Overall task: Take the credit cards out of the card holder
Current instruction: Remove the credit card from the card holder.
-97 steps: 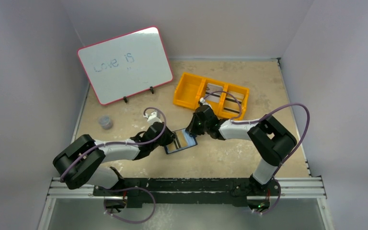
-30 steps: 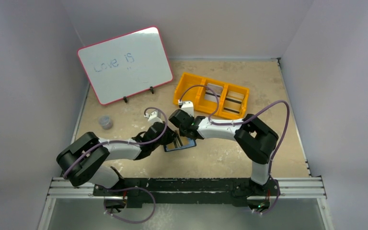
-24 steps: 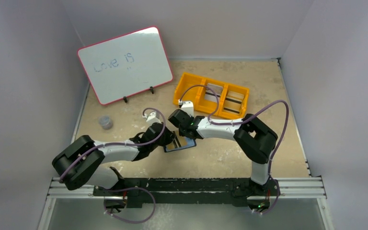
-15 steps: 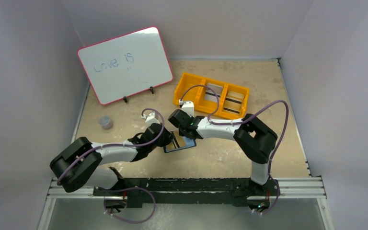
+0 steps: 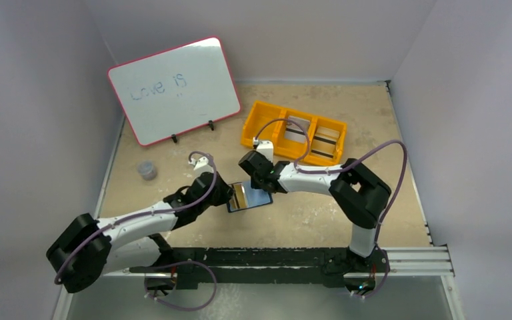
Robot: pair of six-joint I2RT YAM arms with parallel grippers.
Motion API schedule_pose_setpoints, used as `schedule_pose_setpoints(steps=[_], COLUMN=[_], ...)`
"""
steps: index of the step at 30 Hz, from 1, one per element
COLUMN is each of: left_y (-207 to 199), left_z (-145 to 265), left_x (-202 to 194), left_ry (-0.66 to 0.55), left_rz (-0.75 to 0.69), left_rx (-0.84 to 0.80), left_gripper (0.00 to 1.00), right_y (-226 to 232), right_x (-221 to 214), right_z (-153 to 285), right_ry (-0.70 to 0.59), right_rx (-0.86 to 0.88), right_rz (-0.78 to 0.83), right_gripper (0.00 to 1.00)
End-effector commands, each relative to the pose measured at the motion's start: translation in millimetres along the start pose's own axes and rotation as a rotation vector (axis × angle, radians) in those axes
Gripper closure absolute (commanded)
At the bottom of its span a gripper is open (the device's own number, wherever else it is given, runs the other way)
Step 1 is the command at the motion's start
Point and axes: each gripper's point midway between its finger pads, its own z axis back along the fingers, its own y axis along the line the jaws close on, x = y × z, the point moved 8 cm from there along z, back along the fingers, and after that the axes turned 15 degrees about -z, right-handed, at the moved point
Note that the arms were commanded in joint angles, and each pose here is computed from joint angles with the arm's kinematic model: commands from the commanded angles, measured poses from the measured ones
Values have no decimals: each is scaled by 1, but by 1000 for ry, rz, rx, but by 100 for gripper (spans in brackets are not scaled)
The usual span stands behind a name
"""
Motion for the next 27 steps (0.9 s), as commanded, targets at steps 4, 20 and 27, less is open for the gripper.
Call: schedule_pose_setpoints(steps=[4,20,27], left_y=[-1,-47,-72], left_z=[28,87,104], left_x=[28,112,131], left_ry=[-81,-379,-474], left_rz=[-44,-66,-43], left_rx=[24,-222,-430], left_gripper=[100,100,100], right_y=[-32,-19,-12], right_x=[-14,109,110], right_z=[10,124,144], right_ry=[202,-16,41], right_rx=[-49,985,1213], right_rz=[60,-29,40], right_gripper=[81,18,14])
